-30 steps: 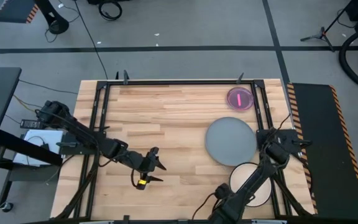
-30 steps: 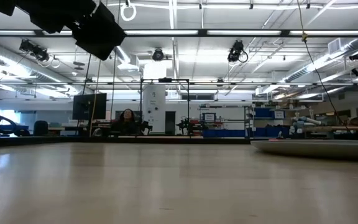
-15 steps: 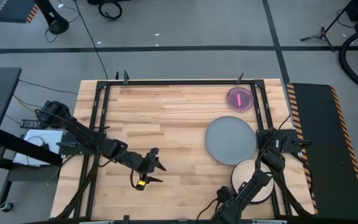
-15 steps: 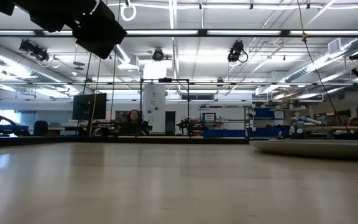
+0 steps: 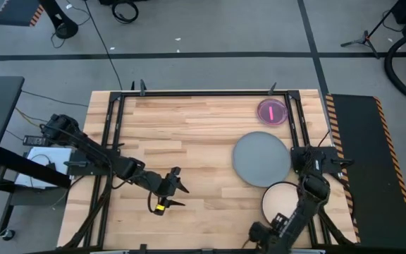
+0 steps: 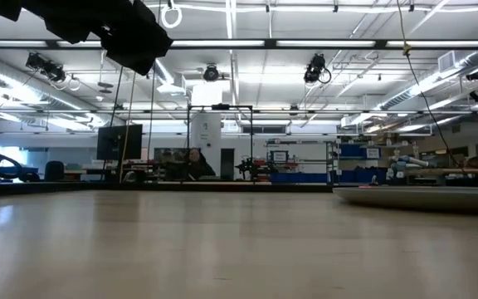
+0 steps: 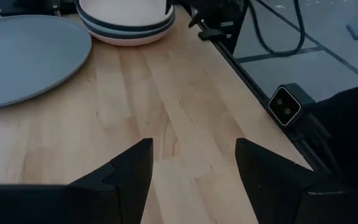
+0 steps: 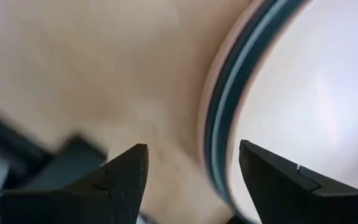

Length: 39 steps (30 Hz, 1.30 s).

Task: Stack plastic plates
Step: Move the bottom stacked plates to the bottom middle of the table

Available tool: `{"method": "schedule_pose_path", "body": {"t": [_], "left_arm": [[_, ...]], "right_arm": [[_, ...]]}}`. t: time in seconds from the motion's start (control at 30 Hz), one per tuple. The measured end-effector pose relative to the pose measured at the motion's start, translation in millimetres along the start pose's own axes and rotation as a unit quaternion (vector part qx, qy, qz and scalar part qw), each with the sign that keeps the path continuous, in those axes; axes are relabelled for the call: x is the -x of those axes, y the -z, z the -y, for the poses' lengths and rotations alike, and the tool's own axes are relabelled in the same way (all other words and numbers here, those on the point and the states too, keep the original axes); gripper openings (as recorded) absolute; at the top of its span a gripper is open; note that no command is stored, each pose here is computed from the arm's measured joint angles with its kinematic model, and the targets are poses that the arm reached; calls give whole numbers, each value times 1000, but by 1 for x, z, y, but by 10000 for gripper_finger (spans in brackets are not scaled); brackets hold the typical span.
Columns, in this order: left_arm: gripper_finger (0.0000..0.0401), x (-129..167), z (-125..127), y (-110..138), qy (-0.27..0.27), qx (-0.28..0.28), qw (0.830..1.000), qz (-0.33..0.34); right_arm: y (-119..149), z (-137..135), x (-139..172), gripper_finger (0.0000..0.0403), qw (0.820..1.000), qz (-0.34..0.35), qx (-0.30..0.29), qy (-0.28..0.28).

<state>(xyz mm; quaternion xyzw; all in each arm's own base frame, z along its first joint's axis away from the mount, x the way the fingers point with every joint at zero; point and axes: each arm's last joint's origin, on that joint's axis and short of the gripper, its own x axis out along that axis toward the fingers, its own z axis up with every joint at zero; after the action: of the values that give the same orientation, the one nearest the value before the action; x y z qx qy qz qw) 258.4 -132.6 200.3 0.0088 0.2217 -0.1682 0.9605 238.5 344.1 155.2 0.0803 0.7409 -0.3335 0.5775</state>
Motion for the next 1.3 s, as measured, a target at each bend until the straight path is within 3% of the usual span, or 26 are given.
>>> {"method": "schedule_pose_path", "body": {"t": [0.13,0.23,0.37,0.47,0.6,0.77,0.97,1.3], "left_arm": [[233,0,0,-4,2,2,1000,21],[233,1,2,-11,8,10,998,58],[233,4,8,-26,24,17,990,137],[233,7,13,-34,37,18,982,184],[233,10,17,-40,47,19,974,222],[233,11,17,-41,46,32,973,225],[233,11,21,-39,20,29,975,221],[233,10,25,-37,19,14,975,219]], "right_arm": [[41,2,-1,255,1000,-1,23,-2],[73,10,2,250,1000,5,4,-9],[98,22,9,242,995,79,-45,-39],[106,24,7,240,988,144,-18,-53],[107,24,-7,240,972,219,82,-32],[103,22,-26,240,947,256,193,6],[91,24,-43,240,950,240,197,39],[73,22,-56,236,957,191,212,59]]}}
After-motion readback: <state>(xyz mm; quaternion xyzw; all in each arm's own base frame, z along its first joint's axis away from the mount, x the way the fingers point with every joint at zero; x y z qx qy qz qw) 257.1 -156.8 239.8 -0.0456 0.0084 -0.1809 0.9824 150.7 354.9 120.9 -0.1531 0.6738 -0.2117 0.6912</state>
